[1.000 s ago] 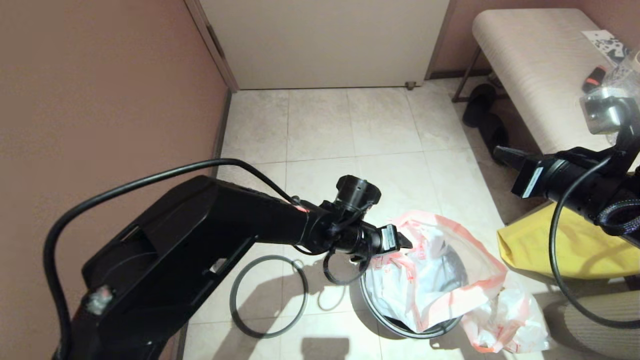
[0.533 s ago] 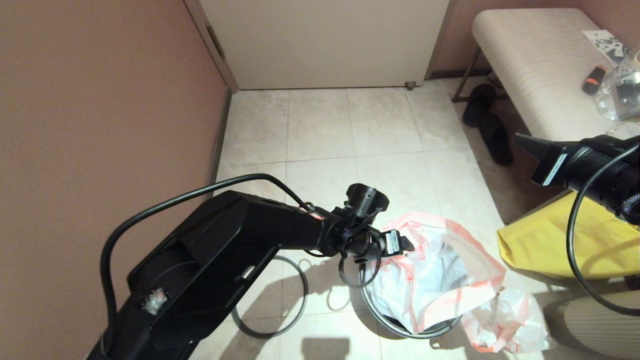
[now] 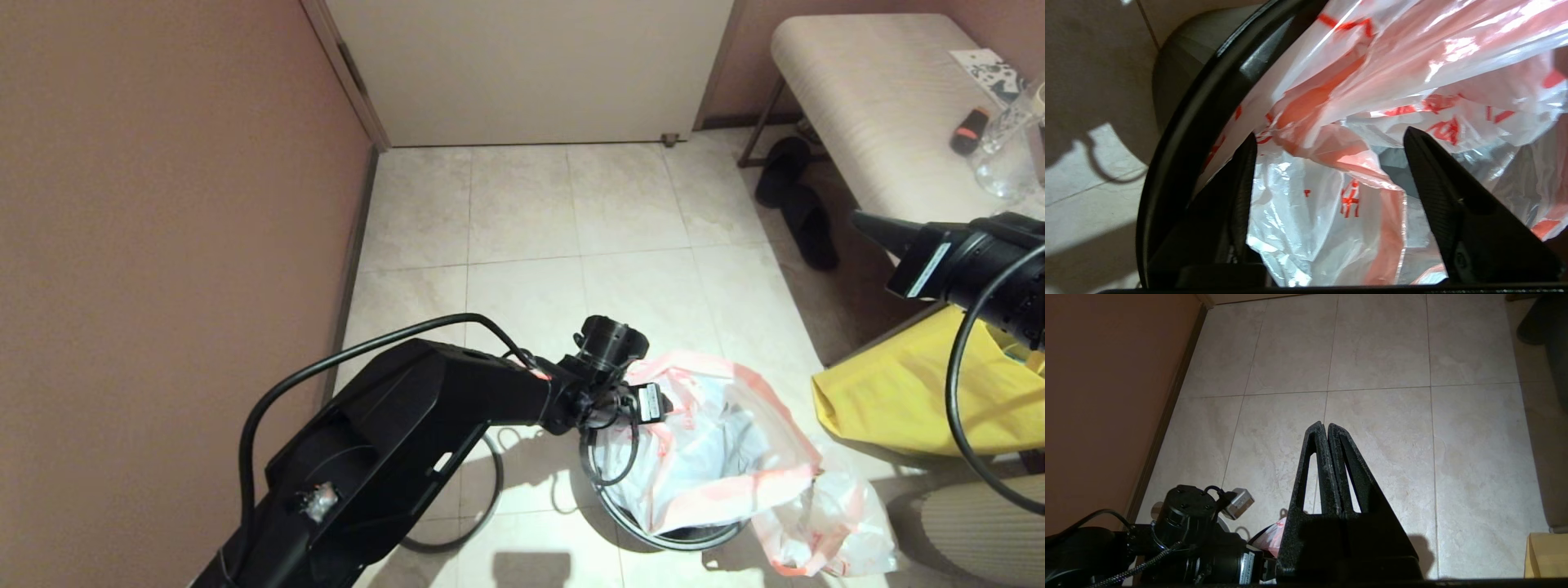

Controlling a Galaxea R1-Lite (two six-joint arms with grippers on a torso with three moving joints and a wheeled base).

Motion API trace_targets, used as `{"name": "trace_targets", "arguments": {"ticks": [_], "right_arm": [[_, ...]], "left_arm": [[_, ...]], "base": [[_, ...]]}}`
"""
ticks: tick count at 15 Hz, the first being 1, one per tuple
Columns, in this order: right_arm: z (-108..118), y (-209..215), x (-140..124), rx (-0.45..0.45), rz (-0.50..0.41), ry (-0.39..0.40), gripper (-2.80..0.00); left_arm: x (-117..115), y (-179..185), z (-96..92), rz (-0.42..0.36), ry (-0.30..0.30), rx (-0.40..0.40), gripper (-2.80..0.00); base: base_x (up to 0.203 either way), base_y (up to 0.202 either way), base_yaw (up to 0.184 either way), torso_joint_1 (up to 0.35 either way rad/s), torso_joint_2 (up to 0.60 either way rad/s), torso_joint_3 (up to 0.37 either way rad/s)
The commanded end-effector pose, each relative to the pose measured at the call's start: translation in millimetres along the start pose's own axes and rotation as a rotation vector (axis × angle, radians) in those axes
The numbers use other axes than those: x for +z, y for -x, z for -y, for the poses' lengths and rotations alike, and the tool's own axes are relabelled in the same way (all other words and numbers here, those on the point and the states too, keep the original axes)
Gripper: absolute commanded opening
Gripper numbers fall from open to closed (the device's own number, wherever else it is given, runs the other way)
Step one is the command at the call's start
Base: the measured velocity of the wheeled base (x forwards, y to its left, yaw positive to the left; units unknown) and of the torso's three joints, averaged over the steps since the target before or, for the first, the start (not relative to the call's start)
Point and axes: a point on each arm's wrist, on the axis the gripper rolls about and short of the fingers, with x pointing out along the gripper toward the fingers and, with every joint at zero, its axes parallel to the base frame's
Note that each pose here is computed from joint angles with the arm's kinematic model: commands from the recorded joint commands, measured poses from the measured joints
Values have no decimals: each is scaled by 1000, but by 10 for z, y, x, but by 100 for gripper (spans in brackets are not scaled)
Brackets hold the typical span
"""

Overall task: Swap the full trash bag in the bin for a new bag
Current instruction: Put the new garbage bag on the trash can

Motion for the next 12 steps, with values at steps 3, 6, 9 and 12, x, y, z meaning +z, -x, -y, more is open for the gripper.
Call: {"name": "trace_targets", "arguments": {"ticks": [3,6,9,12], "right_arm": [[-7,7,13,4,7,-2,-280],[-11,10,16,7,8,-2,-280],[-20,17,23,10,11,-2,-280],[-62,19,7,27,3,-5,-280]], "left_arm": [[-91,-85,-14,-8,-22,24,-280],[-82,-80,-18,-5,-21,26,-280],[-43,-35,2,15,-22,43,-280],[81,218,73,44,-19,52,-280]], "base": [[0,0,0,0,0,0],[0,0,0,0,0,0],[0,0,0,0,0,0],[0,0,0,0,0,0]]}}
